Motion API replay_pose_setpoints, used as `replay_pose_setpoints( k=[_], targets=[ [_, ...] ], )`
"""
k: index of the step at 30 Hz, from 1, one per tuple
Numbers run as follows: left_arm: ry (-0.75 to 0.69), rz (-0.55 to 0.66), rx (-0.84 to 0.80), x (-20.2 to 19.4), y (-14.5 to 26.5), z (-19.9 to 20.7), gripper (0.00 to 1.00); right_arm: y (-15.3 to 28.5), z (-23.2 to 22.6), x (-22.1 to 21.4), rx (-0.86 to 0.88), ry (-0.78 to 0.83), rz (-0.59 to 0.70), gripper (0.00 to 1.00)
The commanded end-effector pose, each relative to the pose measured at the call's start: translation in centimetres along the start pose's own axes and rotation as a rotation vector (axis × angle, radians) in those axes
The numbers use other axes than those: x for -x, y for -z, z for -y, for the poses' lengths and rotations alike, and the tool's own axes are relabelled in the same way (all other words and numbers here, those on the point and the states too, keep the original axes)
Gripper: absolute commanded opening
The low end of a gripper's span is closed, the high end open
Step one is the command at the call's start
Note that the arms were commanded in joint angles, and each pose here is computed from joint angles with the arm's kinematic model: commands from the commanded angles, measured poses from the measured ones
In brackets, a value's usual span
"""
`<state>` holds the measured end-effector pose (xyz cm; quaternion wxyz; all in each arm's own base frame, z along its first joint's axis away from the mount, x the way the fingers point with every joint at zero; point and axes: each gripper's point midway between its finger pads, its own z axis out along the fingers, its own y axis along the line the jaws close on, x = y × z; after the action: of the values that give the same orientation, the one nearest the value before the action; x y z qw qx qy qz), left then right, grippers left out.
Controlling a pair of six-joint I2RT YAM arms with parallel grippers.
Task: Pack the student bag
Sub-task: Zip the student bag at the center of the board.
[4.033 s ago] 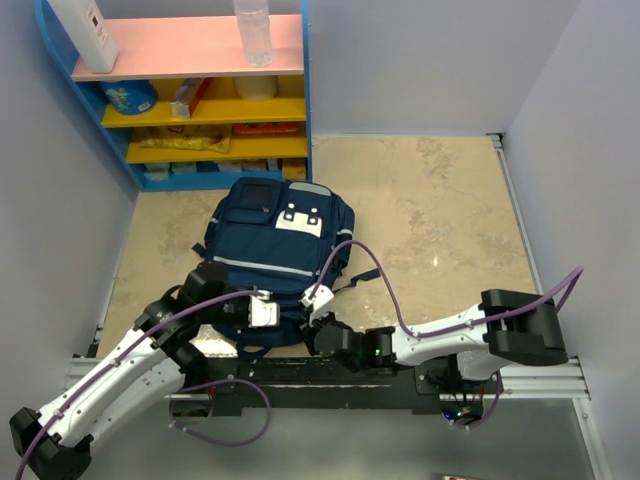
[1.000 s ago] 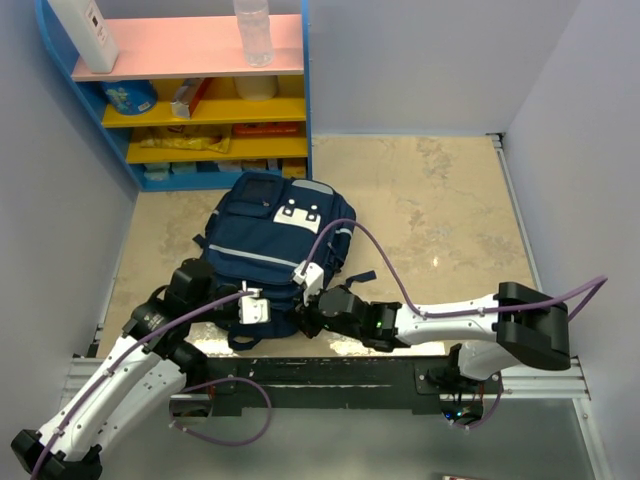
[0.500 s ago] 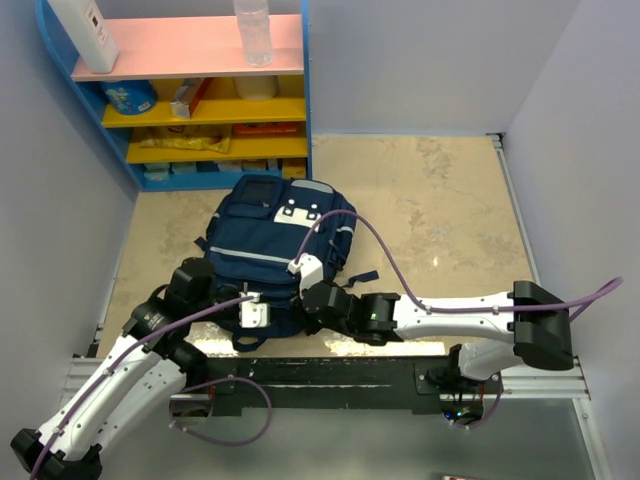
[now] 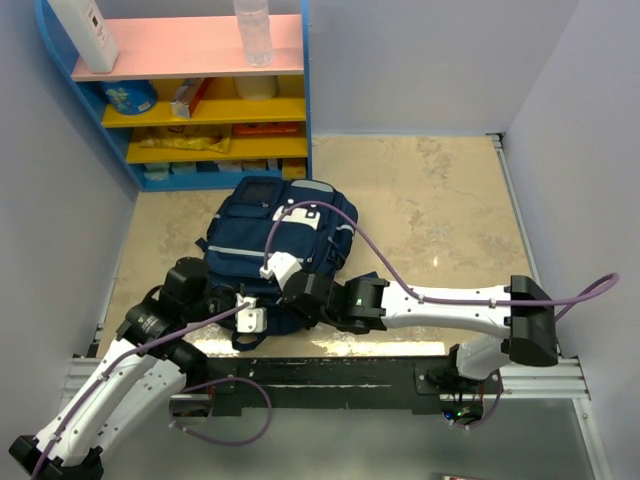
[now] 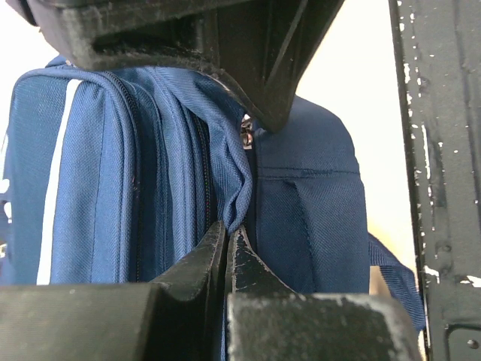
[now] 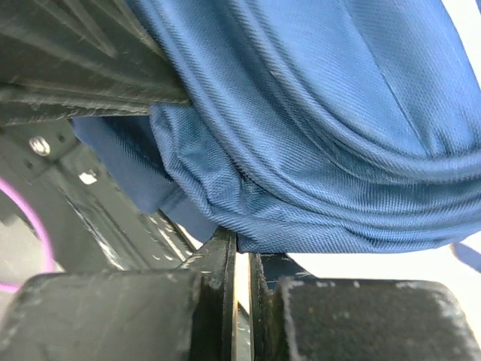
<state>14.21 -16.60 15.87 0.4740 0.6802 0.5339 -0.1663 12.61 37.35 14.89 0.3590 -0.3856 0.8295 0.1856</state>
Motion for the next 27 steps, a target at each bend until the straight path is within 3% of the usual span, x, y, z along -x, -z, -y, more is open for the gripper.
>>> replay_pose_setpoints(
  k=[1, 3, 7, 12, 17, 27],
  targets=[
    [-0.026, -0.085, 0.057, -1.5, 1.0, -1.0, 0.00, 3.2, 0.1, 3.1, 0.038, 0.296, -0.006, 0.00],
    [-0.034, -0.087, 0.065, -1.4, 1.2, -1.1, 0.00, 2.8, -0.3, 4.2, 0.017, 0.308, -0.033, 0.00],
    [-0.034, -0.087, 0.073, -1.4, 1.3, -1.1, 0.00, 1.6, -2.4, -0.3, 0.120, 0.224, -0.233, 0.00],
    [-0.026, -0.088, 0.068, -1.5, 1.3, -0.9, 0.00, 0.9, -4.0, -5.8, 0.171, -0.071, -0.309, 0.00],
    [-0.028, -0.085, 0.069, -1.4, 1.4, -1.0, 0.00, 2.5, -3.3, -6.0, 0.163, -0.367, -0.200, 0.00],
    [-0.028, -0.088, 0.076, -1.2, 1.7, -1.3, 0.00, 3.6, 4.1, -10.7, -0.169, -0.467, -0.150, 0.00]
  ],
)
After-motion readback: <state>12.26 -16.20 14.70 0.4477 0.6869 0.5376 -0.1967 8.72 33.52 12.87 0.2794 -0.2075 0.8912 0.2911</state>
